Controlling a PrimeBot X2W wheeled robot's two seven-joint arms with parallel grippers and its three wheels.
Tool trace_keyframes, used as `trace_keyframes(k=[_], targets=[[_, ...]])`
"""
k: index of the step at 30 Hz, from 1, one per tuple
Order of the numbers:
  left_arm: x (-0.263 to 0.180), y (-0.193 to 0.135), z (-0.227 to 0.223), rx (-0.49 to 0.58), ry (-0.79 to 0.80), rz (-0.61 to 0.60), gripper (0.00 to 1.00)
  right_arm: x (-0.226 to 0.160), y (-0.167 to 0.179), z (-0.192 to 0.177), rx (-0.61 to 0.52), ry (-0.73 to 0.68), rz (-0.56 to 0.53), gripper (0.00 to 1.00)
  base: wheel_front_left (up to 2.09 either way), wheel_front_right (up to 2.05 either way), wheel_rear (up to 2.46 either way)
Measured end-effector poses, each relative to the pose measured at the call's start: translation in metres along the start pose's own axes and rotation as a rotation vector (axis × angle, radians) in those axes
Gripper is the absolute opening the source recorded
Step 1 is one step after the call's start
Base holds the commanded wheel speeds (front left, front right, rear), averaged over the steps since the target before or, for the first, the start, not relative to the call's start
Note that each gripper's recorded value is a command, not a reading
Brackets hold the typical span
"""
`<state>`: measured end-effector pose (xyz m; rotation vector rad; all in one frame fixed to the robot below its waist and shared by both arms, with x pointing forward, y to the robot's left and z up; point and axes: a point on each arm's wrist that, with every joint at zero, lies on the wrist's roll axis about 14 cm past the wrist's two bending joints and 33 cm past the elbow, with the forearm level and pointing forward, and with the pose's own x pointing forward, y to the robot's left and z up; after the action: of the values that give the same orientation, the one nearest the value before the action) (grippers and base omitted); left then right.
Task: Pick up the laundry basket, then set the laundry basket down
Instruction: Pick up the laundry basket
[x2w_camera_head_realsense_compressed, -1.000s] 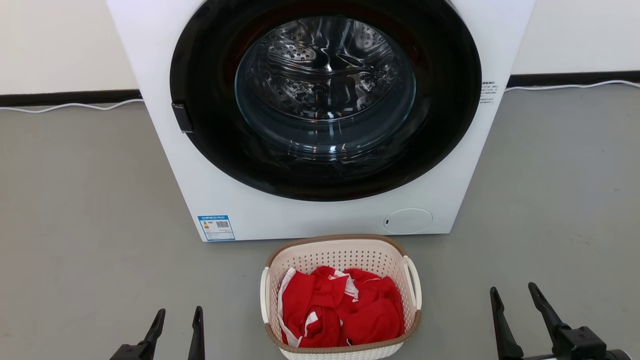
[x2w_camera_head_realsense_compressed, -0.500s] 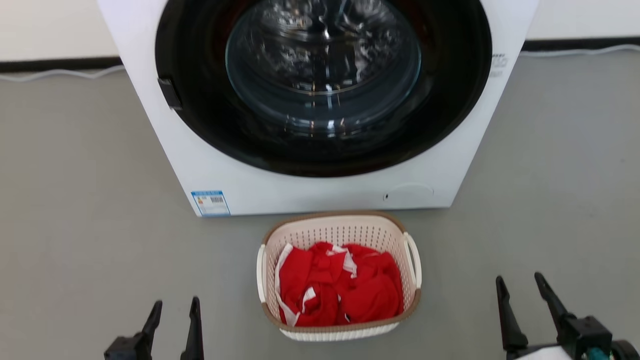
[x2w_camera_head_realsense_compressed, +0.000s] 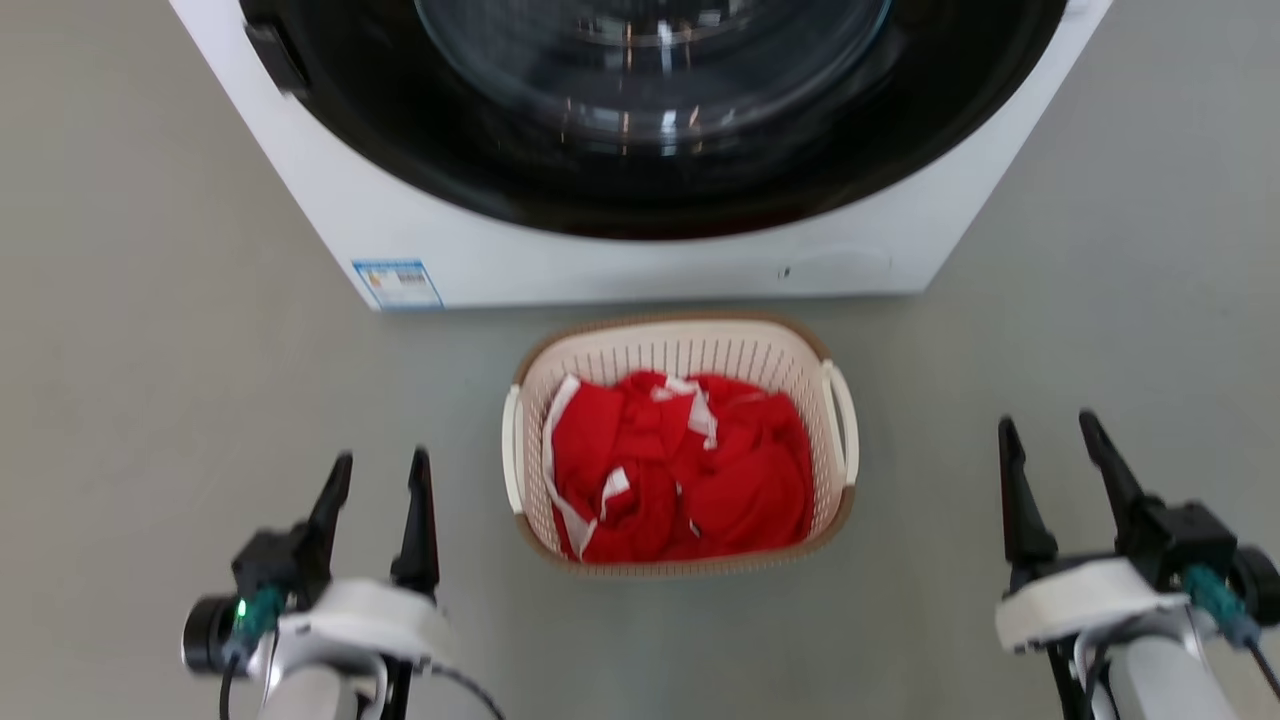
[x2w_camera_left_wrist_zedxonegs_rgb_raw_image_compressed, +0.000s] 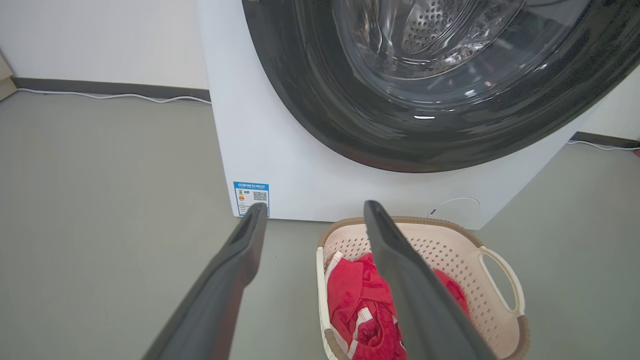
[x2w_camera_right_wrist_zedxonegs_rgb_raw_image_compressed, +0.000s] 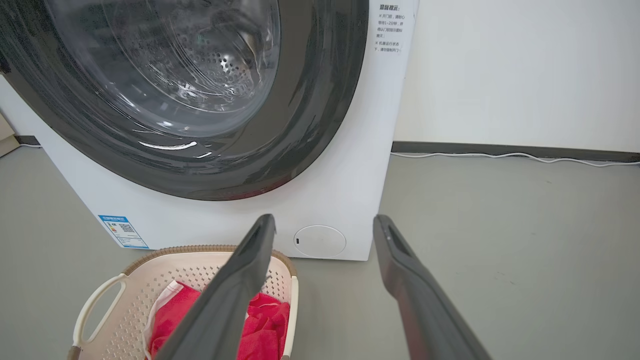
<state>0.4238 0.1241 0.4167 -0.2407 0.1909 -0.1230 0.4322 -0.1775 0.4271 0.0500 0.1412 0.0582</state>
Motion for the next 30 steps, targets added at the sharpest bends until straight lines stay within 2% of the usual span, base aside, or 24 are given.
trace_keyframes(k=[13, 19, 30], targets=[[0.069, 0.005, -0.047, -0.027, 0.112, 0.028, 1.00, 0.069, 0.004, -0.057, -0.009, 0.127, 0.026, 1.00, 0.00, 0.00, 0.00], [0.087, 0.007, -0.083, -0.028, 0.200, 0.033, 1.00, 0.086, 0.017, -0.102, -0.010, 0.231, 0.073, 1.00, 0.00, 0.00, 0.00], [0.106, 0.009, -0.136, -0.026, 0.320, 0.038, 1.00, 0.109, 0.034, -0.154, -0.002, 0.331, 0.127, 1.00, 0.00, 0.00, 0.00]])
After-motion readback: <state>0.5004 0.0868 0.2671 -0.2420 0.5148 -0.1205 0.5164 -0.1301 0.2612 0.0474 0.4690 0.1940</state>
